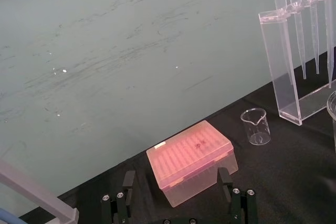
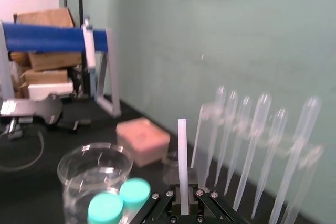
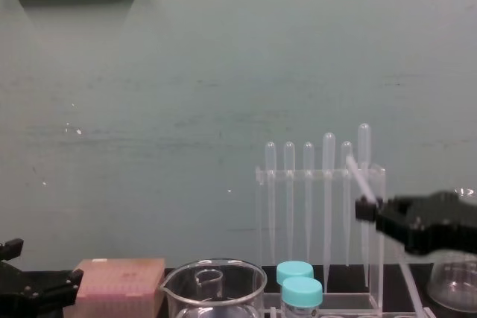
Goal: Pick up the stirring rod with one hand, then place it down.
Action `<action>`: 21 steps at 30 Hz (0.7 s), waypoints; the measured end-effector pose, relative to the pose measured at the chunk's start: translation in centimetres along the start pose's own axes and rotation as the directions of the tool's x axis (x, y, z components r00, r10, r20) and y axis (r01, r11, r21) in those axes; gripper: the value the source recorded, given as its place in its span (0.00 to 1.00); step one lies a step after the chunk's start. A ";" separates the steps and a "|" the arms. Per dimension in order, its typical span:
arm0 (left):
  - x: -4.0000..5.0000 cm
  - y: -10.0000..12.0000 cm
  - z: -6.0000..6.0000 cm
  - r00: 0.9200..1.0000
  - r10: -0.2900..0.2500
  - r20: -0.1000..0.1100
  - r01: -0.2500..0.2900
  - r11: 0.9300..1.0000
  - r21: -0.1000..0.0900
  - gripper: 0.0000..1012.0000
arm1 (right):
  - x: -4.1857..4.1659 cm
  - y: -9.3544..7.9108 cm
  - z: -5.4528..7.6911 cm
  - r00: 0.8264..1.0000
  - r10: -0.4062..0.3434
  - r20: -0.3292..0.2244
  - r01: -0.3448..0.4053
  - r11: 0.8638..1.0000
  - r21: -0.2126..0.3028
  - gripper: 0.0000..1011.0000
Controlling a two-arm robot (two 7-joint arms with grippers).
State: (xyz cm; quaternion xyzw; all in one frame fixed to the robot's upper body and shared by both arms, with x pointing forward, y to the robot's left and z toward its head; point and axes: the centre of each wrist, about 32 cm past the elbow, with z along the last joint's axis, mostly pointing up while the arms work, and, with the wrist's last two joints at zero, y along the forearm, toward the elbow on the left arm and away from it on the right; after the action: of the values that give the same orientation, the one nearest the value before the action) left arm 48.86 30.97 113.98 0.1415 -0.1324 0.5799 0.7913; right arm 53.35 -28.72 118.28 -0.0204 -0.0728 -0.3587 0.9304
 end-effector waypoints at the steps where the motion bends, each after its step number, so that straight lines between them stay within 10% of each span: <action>1: 0.00 0.0 0.0 1.000 0.000 0.000 0.000 1.000 0.000 0.99 | 0.01 0.0 0.2 1.000 -0.003 0.012 0.002 1.000 0.014 0.08; 8: 0.00 0.0 0.0 1.000 0.000 0.000 0.000 1.000 0.000 0.99 | 0.04 0.6 1.1 0.997 -0.038 0.061 0.026 0.983 0.180 0.08; 21: 0.00 0.0 0.0 1.000 0.000 0.000 0.000 1.000 0.000 0.99 | 0.46 1.0 -0.4 1.000 -0.019 -0.023 0.026 0.917 0.398 0.08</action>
State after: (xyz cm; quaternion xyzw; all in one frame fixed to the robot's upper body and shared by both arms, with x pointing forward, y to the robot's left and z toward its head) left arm 48.86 30.97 113.98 0.1415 -0.1325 0.5799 0.7913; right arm 54.39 -28.33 118.00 0.1738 -0.1357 -0.3472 0.9115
